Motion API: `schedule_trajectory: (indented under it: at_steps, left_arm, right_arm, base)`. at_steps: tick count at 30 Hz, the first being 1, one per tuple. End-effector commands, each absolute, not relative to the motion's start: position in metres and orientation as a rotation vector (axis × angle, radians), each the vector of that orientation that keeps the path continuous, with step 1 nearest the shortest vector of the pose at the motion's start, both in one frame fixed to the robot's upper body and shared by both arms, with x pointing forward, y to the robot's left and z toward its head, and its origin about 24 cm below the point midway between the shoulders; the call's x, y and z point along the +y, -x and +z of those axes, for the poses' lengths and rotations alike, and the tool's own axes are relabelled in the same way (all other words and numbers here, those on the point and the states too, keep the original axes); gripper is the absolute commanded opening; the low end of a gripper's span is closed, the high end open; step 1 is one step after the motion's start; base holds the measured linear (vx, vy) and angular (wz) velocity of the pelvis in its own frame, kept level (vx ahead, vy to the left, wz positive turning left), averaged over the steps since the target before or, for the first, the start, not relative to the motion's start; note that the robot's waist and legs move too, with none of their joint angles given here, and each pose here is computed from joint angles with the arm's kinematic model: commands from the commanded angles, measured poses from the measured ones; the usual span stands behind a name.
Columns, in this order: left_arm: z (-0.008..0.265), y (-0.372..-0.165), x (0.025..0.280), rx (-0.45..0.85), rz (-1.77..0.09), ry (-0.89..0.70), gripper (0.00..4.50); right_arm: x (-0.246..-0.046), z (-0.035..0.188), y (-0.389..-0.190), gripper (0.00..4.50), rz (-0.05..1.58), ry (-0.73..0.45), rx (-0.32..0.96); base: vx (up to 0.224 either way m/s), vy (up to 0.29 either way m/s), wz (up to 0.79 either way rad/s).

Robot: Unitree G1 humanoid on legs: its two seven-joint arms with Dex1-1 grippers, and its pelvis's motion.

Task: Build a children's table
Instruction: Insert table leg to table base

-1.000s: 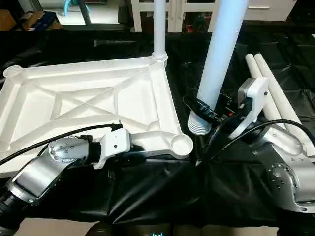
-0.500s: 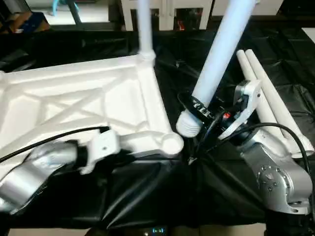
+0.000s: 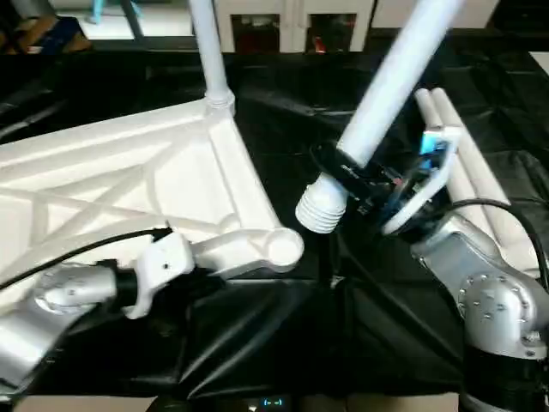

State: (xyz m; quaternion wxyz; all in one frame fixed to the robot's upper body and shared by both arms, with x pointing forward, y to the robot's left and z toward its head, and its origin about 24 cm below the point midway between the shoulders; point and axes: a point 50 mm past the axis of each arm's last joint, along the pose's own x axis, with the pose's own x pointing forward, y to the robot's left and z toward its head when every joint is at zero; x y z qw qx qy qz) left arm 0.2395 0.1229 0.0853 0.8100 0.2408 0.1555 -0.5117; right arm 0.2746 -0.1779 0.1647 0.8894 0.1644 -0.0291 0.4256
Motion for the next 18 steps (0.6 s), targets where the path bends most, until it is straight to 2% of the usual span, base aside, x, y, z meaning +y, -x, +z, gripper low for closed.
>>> schedule_trajectory:
  at_steps: [1, 4, 5, 10, 12, 17, 18]
  left_arm:
    - [0.062, -0.235, 0.121, 0.415, -1.096, -0.504, 0.02]
    - [0.062, -0.238, 0.120, 0.411, -1.096, -0.509, 0.02]
    - [0.061, -0.240, 0.120, 0.406, -1.096, -0.516, 0.02]
    - [0.062, -0.243, 0.118, 0.385, -1.114, -0.530, 0.02]
    - [0.063, -0.245, 0.116, 0.365, -1.110, -0.530, 0.02]
    - [0.067, -0.249, 0.113, 0.308, -1.103, -0.538, 0.02]
    - [0.072, -0.252, 0.111, 0.284, -1.101, -0.494, 0.02]
  right_arm:
    - [-0.170, 0.162, -0.276, 1.86, 0.920, -0.263, -0.066]
    - [-0.165, 0.159, -0.278, 1.86, 0.951, -0.208, -0.065]
    - [-0.161, 0.154, -0.279, 1.86, 0.978, -0.126, -0.059]
    - [-0.159, 0.152, -0.282, 1.86, 0.988, -0.128, -0.069]
    - [-0.159, 0.147, -0.286, 1.86, 0.995, -0.047, -0.091]
    - [-0.156, 0.141, -0.285, 1.86, 1.017, 0.006, -0.105]
    - [-0.154, 0.139, -0.284, 1.86, 1.023, 0.011, -0.108]
  base:
    - [0.000, 0.000, 0.00]
    - [0.000, 0.000, 0.00]
    - [0.000, 0.000, 0.00]
    - [0.000, 0.000, 0.00]
    - [0.000, 0.000, 0.00]
    - [0.000, 0.000, 0.00]
    - [0.000, 0.000, 0.00]
